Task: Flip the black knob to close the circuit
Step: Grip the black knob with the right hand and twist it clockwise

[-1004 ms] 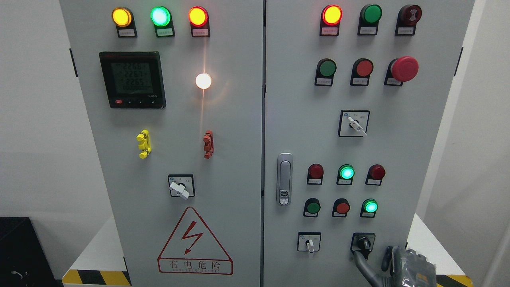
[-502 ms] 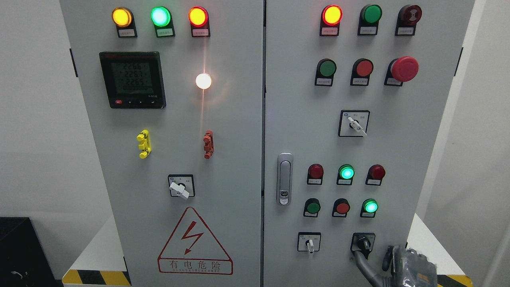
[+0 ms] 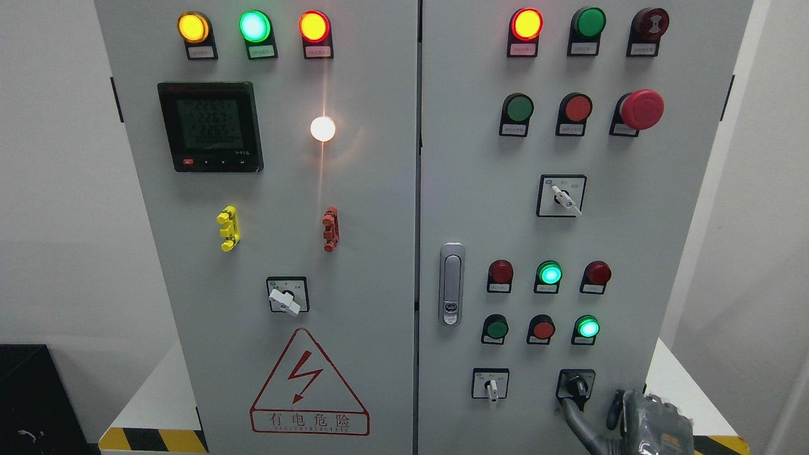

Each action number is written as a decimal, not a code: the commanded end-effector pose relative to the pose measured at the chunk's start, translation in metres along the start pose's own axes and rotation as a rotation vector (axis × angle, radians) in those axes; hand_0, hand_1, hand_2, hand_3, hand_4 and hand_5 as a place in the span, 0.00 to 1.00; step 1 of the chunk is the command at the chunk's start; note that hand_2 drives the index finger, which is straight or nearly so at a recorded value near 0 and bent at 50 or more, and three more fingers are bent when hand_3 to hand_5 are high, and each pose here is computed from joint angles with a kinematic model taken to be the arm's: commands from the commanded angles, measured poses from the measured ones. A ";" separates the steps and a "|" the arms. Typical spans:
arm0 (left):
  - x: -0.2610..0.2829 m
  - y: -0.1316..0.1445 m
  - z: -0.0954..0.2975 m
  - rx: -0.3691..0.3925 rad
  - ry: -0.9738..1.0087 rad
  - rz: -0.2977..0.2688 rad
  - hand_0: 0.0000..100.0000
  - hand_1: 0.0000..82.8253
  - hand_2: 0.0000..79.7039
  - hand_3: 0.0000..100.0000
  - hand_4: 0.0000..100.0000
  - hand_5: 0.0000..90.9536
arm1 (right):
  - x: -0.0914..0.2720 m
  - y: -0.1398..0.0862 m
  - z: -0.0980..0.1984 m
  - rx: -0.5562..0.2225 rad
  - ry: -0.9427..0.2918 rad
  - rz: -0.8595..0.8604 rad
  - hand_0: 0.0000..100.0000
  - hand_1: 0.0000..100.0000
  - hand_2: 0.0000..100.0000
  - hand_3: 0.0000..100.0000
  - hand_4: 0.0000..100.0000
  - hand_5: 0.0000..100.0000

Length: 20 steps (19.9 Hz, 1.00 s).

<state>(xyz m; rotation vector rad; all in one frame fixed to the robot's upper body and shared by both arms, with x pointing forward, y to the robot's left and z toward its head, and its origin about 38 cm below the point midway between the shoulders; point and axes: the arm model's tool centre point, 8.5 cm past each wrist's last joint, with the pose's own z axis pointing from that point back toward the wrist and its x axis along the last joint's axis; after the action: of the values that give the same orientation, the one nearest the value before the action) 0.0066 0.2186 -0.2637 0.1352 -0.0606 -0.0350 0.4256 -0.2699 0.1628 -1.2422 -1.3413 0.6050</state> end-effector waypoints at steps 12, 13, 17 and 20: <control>-0.004 -0.002 0.000 -0.004 -0.006 0.003 0.12 0.67 0.00 0.00 0.00 0.00 | -0.030 -0.009 -0.006 -0.021 0.069 0.006 0.00 0.07 0.79 0.98 0.91 1.00; -0.005 -0.002 0.000 -0.004 -0.005 0.003 0.12 0.67 0.00 0.00 0.00 0.00 | -0.032 -0.009 -0.006 -0.023 0.073 0.006 0.00 0.07 0.79 0.98 0.91 1.00; -0.005 -0.002 0.000 -0.004 -0.005 0.003 0.12 0.67 0.00 0.00 0.00 0.00 | -0.033 -0.010 -0.006 -0.024 0.076 0.004 0.00 0.07 0.79 0.98 0.91 1.00; -0.005 -0.002 0.000 -0.004 -0.005 0.003 0.12 0.67 0.00 0.00 0.00 0.00 | -0.033 -0.010 -0.006 -0.024 0.076 0.004 0.00 0.07 0.79 0.98 0.91 1.00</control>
<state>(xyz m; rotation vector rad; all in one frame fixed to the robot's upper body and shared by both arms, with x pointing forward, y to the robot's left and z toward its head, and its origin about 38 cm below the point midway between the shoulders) 0.0066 0.2186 -0.2637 0.1352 -0.0606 -0.0350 0.4242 -0.2902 0.1612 -1.2597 -1.3146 0.5700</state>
